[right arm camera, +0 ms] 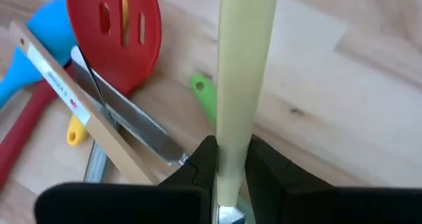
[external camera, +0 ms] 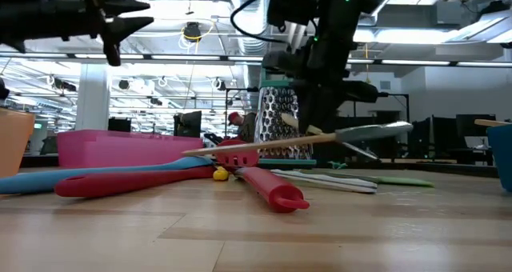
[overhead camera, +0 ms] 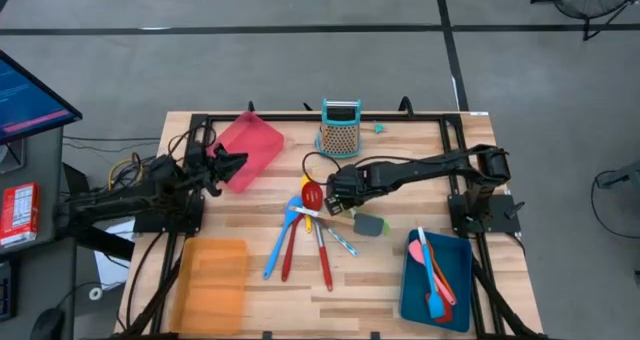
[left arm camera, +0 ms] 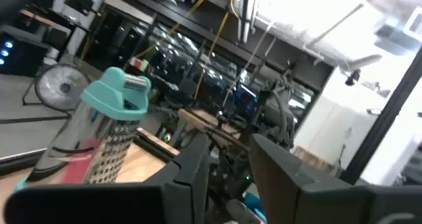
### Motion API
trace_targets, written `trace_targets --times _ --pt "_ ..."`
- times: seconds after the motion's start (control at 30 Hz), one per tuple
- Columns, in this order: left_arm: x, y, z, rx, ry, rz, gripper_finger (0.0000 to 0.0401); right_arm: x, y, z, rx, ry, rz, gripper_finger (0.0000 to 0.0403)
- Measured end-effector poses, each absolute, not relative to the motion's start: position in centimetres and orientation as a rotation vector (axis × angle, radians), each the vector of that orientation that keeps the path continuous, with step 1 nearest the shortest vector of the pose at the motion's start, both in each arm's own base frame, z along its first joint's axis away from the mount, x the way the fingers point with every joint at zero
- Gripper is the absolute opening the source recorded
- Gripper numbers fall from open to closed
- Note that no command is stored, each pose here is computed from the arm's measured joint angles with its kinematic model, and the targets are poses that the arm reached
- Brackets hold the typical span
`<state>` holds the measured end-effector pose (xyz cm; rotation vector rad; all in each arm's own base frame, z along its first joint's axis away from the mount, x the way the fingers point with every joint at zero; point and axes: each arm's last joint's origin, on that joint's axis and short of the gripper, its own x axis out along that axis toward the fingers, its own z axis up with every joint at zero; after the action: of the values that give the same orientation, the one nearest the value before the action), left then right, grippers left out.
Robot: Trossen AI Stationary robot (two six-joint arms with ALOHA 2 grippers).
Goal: Pick & Place Kitchen Items
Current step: Put the yellow table knife into the orange bin
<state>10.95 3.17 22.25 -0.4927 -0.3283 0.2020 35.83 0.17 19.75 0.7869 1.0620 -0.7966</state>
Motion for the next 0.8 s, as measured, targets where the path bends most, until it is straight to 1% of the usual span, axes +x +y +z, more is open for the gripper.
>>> trace_targets --times 0.2,0.53,0.6,0.8 --pt "13.1 3.5 23.2 -0.498 -0.203 0.154 0.012 36.0 0.3 20.9 0.713 0.939 -0.817 0.0056" --pt "16.3 3.4 24.6 -0.433 -0.086 0.098 0.0138 34.9 0.4 25.3 0.636 0.707 -0.832 0.0056" --pt "16.7 3.3 24.5 -0.435 -0.071 0.093 0.0139 34.6 0.4 26.3 0.632 0.67 -0.814 0.0056" --pt "18.2 3.1 24.6 -0.424 -0.02 0.077 0.0139 35.1 0.4 29.2 0.629 0.474 -0.706 0.0056"
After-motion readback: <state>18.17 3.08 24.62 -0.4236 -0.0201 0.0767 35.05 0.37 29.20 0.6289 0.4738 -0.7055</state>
